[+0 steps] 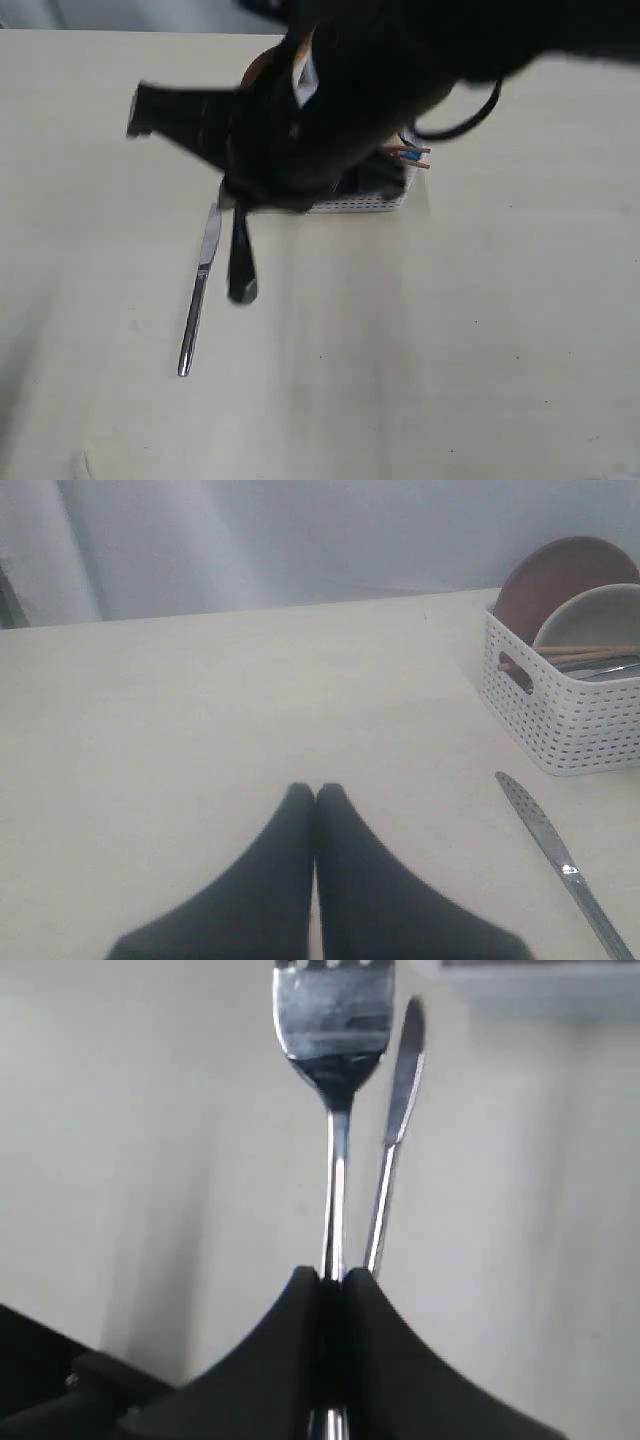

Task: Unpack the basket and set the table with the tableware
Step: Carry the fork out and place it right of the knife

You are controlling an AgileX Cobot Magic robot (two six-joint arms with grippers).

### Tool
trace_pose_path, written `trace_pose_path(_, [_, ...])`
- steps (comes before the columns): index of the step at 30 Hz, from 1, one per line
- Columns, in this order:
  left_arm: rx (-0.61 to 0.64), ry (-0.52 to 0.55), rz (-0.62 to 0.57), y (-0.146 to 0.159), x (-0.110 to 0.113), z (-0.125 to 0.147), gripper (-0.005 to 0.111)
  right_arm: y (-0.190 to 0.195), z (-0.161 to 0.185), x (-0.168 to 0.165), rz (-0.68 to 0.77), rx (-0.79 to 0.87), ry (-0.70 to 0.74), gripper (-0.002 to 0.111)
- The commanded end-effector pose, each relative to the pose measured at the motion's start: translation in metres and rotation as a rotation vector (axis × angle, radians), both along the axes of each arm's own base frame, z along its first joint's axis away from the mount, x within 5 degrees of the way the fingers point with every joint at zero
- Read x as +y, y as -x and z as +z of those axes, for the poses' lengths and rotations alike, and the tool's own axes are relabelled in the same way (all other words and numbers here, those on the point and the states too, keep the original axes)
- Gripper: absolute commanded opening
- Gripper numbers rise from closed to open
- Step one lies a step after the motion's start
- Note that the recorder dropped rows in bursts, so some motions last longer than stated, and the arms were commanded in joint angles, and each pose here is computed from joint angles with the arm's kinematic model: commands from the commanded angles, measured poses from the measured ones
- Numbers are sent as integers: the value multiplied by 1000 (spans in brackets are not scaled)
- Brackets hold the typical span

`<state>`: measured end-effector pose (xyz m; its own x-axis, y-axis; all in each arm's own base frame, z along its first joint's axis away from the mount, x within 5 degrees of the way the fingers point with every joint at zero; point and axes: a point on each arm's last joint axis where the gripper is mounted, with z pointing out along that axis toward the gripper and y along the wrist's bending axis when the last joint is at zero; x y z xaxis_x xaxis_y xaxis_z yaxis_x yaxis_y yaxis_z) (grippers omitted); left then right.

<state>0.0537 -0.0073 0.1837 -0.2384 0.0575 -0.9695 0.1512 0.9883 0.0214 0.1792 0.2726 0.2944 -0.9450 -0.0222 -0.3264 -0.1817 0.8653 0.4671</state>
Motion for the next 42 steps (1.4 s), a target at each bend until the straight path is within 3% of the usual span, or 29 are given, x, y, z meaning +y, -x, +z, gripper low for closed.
trace_pose_path(1, [-13, 4, 2, 0, 0, 1, 0, 18, -47, 19, -20, 72, -85, 0])
trace_pose_path(5, [-13, 4, 2, 0, 0, 1, 0, 12, -86, 29, -21, 117, -5, 0])
trace_pose_path(18, [-13, 4, 2, 0, 0, 1, 0, -8, -142, 43, -87, 130, 14, 0])
trace_pose_path(29, [-13, 4, 2, 0, 0, 1, 0, -22, -170, 44, -93, 122, 50, 0])
trace_pose_path(39, [-13, 4, 2, 0, 0, 1, 0, -30, -167, 54, -54, 147, 101, 0])
trace_pose_path(42, [-13, 4, 2, 0, 0, 1, 0, -33, -168, 50, -68, 164, 115, 7])
